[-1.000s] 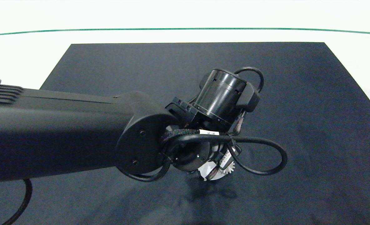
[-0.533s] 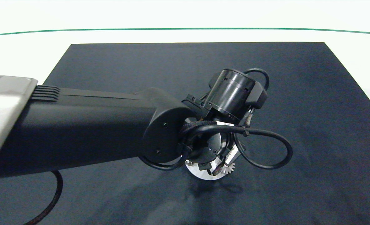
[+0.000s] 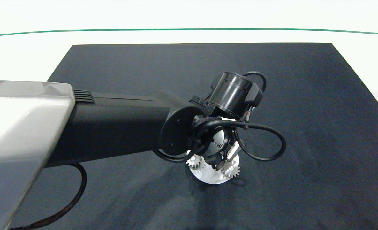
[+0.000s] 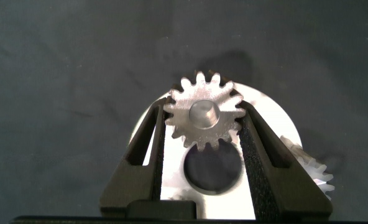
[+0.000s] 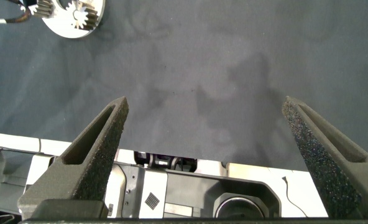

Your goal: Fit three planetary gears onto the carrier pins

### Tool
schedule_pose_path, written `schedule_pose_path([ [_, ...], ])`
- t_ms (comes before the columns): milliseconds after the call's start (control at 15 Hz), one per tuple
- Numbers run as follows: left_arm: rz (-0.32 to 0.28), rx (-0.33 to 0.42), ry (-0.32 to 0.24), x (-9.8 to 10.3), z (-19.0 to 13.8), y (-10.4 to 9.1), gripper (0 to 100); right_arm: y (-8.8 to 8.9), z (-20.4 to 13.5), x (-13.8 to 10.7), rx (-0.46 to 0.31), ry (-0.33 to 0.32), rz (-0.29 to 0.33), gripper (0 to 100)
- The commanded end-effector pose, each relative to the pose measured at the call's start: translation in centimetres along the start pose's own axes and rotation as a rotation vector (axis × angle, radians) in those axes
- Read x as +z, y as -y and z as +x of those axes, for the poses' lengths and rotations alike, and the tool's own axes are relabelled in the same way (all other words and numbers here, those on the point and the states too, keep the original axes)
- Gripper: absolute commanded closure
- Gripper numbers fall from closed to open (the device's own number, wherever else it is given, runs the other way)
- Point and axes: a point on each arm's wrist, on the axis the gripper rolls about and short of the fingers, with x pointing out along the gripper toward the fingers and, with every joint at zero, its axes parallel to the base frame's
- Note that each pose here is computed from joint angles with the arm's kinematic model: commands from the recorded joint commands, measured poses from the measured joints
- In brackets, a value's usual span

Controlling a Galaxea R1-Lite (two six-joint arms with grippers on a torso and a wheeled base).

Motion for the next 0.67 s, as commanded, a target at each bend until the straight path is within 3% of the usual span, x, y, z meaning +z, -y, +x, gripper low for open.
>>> schedule_pose_path([
  [67, 0.006, 0.023, -0.024, -0.4, 0.7, -1.0, 87, 0.0, 0.2, -0.1, 0.013, -0.017, 0.002, 0],
  [333, 0.013, 0.022, -0.039, -0.5, 0.0, -1.4, 87, 0.0, 0.3, -0.2, 0.014, -0.023, 0.001, 0],
  [667, 0.002, 0.026, -0.018, -0.1, -1.2, -1.9, 87, 0.0, 0.3, -0.2, 0.014, -0.02, 0.001, 0],
])
